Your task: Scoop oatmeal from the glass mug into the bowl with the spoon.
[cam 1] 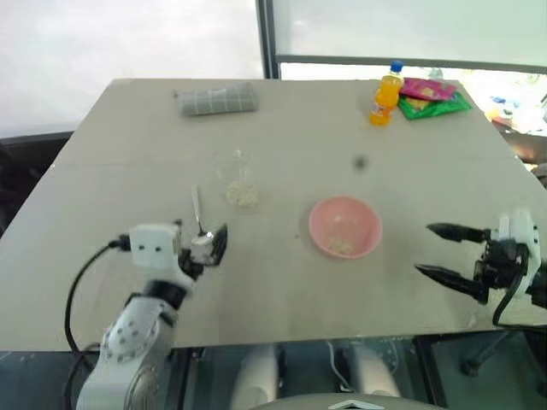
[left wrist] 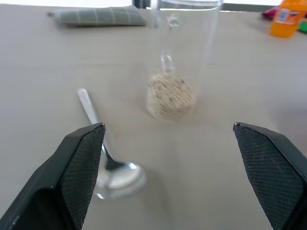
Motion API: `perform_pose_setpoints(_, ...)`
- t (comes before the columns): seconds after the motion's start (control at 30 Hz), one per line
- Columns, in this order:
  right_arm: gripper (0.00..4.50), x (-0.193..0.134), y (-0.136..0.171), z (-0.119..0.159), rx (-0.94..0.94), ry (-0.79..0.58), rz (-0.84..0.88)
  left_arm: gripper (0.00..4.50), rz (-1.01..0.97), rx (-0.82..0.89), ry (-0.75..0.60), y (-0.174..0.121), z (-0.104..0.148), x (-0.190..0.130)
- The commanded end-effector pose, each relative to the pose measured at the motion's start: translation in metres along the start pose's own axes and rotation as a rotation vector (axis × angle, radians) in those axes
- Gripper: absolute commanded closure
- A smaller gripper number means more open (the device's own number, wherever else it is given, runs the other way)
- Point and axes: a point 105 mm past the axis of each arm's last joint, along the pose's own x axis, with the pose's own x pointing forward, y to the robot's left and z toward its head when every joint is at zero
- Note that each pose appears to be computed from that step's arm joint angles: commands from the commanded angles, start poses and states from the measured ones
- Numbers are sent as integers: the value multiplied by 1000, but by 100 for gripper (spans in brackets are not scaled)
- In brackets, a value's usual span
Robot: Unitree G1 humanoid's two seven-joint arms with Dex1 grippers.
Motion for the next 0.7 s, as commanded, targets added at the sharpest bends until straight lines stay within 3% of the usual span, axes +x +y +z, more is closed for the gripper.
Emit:
perform_pose_setpoints(0.03, 0, 16, 7, 24, -48, -40, 52, 8, 136, 71, 84, 17, 15, 14)
perform_pose_setpoints(0.33, 0, 44, 26, 66, -87, -130, 149, 8, 219, 53, 377, 24, 3, 55)
perform_pose_setpoints(0.7, 0, 47, 27, 68, -83, -139, 131, 8, 277, -55, 544, 26, -40, 52)
